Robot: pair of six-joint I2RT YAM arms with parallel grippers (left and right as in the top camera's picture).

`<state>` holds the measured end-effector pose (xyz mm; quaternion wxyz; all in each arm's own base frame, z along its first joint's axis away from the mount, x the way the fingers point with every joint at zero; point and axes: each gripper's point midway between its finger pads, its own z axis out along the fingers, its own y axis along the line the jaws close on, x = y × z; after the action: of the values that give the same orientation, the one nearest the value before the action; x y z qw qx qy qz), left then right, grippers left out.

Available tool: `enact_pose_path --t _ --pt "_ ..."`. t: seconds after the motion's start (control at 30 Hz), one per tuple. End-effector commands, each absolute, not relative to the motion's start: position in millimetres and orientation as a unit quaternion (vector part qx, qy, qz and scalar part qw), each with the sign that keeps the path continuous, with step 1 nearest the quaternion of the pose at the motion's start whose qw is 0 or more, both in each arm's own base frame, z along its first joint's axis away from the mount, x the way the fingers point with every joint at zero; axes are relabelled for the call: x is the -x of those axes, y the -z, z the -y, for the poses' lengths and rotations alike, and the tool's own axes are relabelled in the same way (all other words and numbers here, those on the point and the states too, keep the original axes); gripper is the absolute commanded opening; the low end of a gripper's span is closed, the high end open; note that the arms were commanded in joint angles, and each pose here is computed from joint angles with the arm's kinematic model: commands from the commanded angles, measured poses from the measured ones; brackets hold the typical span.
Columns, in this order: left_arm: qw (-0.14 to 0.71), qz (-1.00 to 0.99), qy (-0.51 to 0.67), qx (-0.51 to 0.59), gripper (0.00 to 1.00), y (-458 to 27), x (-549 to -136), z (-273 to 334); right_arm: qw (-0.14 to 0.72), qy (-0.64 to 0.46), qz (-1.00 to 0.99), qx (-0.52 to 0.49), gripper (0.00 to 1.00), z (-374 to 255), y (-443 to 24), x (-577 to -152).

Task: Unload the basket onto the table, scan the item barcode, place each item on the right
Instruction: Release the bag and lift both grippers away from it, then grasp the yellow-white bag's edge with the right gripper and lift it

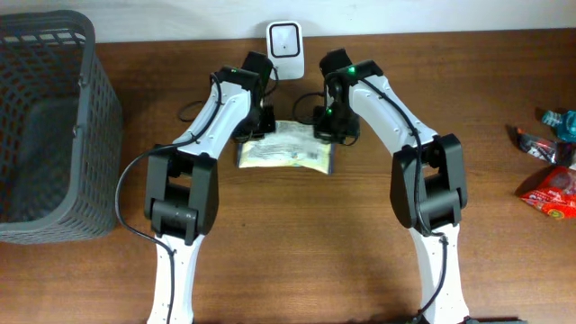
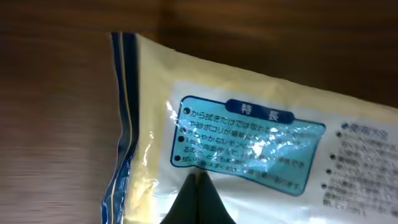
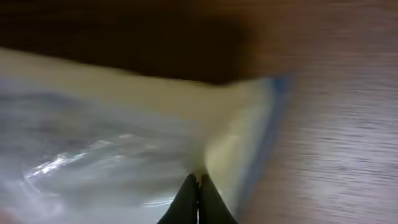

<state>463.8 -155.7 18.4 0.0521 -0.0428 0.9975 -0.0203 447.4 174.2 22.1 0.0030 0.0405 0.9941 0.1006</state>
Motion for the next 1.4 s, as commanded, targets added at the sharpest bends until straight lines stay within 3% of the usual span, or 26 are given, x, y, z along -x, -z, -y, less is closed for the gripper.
enact_pose_path --t 0.0,0.13,0.17,0.2,0.27,0.3,0.63,0.83,1.03,1.1,1.13,1.17,1.37 --pt "0.057 -0.988 -0.108 0.091 0.00 -14.4 -473.2 77.8 0.027 -0.042 -0.996 -0.077 0.04 -131.8 -28.2 -461.7" --pt "0.080 -0.986 -0.088 0.116 0.00 -80.0 -487.3 66.0 0.044 -0.054 -0.994 -0.090 0.07 -113.5 -77.3 -475.1" --pt "0.085 -0.986 -0.076 0.118 0.17 -95.7 -488.9 67.9 0.041 -0.076 -0.994 -0.068 0.17 -120.4 -88.1 -473.6" --pt "0.089 -0.986 -0.074 0.118 0.43 -104.2 -489.3 68.1 0.039 -0.095 -0.993 -0.051 0.33 -127.1 -91.5 -472.9" --pt "0.095 -0.986 -0.073 0.119 0.99 -110.5 -490.5 68.0 0.027 -0.146 -0.989 -0.019 0.87 -146.8 -93.9 -467.9" --pt "0.097 -0.985 -0.078 0.120 0.99 -108.7 -492.5 66.0 0.024 -0.150 -0.988 -0.015 0.99 -151.7 -91.1 -466.3" --pt "0.079 -0.971 -0.075 0.212 0.99 -95.3 -494.7 1.1 0.022 -0.145 -0.989 -0.002 0.99 -165.7 -75.6 -464.6" --pt "0.038 -0.972 -0.087 0.213 0.99 -74.2 -477.2 -5.0 0.048 -0.161 -0.984 0.057 0.99 -228.4 -51.9 -458.5" --pt "0.037 -0.972 -0.087 0.213 0.99 -74.2 -477.1 -5.0 0.094 -0.184 -0.978 0.034 1.00 -240.2 -39.5 -480.7" --pt "0.037 -0.972 -0.087 0.213 0.99 -74.2 -477.1 -5.0 0.110 -0.189 -0.975 0.036 0.94 -241.4 -37.8 -488.0" --pt "0.037 -0.972 -0.087 0.213 0.99 -74.2 -477.1 -5.0 0.120 -0.192 -0.973 0.037 0.84 -243.0 -37.1 -492.1" --pt "0.037 -0.972 -0.087 0.213 0.99 -74.2 -477.1 -5.0 0.127 -0.194 -0.972 0.040 0.80 -244.1 -36.4 -495.0" --pt "0.037 -0.972 -0.087 0.213 0.99 -74.2 -477.1 -5.0 0.111 -0.247 -0.961 0.047 0.72 -260.1 -15.9 -497.7"
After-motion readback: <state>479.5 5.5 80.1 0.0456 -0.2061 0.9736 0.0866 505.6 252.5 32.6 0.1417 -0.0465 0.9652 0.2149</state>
